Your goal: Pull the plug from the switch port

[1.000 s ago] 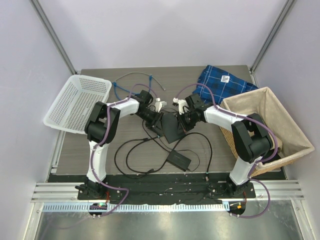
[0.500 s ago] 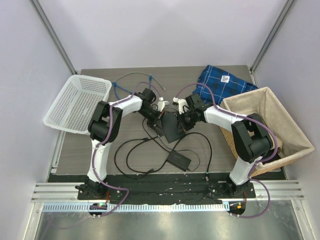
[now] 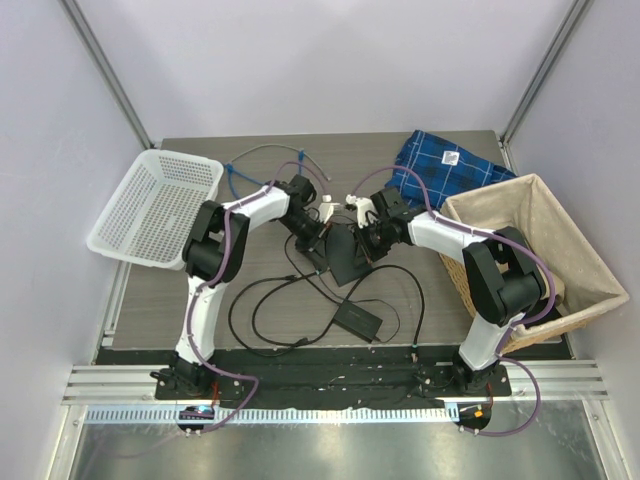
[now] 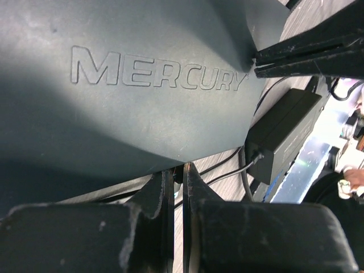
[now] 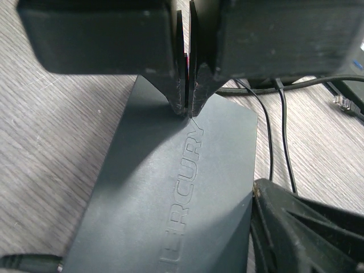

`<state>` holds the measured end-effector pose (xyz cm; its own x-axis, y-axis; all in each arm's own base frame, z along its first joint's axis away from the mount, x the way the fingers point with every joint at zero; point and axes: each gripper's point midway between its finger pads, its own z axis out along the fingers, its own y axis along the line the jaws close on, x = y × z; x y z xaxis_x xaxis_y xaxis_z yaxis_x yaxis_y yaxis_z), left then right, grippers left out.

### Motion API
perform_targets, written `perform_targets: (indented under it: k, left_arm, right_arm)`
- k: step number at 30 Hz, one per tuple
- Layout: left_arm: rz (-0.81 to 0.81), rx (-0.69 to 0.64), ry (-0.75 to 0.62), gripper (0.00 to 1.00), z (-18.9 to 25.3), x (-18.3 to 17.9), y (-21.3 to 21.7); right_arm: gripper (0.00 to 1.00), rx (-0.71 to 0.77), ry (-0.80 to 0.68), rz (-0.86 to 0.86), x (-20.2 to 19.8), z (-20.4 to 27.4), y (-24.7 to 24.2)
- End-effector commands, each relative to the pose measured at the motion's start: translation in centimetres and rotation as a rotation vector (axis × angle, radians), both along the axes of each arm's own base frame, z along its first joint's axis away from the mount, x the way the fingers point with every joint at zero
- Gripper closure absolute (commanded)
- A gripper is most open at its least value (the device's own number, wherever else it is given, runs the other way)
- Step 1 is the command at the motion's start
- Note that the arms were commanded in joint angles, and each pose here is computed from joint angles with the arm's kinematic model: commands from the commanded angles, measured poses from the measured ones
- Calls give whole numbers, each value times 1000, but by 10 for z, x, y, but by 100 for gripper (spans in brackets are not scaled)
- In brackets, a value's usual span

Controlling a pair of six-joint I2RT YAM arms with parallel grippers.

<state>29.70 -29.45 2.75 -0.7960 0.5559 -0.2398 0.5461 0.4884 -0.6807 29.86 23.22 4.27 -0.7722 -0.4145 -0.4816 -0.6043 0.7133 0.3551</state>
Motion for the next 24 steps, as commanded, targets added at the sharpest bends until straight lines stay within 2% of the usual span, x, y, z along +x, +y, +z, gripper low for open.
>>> perform_targets:
  k: [1, 3, 5, 8, 10, 12, 13, 15, 16, 18, 19, 20, 22, 23, 24]
  left_arm:
    - [-24, 94, -81, 100, -12, 27, 24]
    - [-61, 97, -66, 100, -15, 14, 29]
    - [-95, 95, 3, 100, -16, -12, 34]
    - [-148, 85, 12, 100, -3, -22, 43]
    - [-175, 73, -65, 100, 13, -3, 46]
    - [-139, 75, -82, 100, 30, 16, 56]
    - [-116, 30, -165, 100, 57, 44, 49]
    - [-55, 12, -208, 100, 82, 73, 56]
    - [-33, -15, -342, 100, 116, 104, 52]
    - [15, -9, -465, 100, 146, 135, 59]
    - [34, -16, -584, 100, 172, 156, 60]
    - [73, 48, -699, 100, 182, 181, 72]
    - [99, 128, -856, 100, 202, 202, 88]
    - [165, 220, -1007, 100, 217, 232, 103]
    - [192, 276, -1070, 100, 222, 243, 114]
  right_arm:
    - [99, -88, 17, -9, -6, -20, -16]
    - [99, -89, 15, -6, -7, -20, -16]
    - [99, -91, 12, -2, -7, -20, -16]
    - [99, -97, 2, 1, -7, -20, -18]
    - [99, -99, 0, 1, -7, -19, -19]
    - [99, -97, -7, 2, -5, -16, -18]
    - [99, -88, -23, 5, 0, -11, -15]
    - [99, -79, -50, 16, 8, -2, -12]
    - [99, -66, -90, 19, 20, 12, -7]
    - [99, -67, -144, 22, 34, 27, -5]
    - [99, -50, -191, 13, 49, 45, -2]
    - [99, -42, -215, 6, 57, 55, 0]
    - [99, -17, -292, -34, 84, 85, -2]
    - [99, -14, -319, -53, 93, 95, -4]
    - [98, -12, -347, -75, 103, 105, -8]
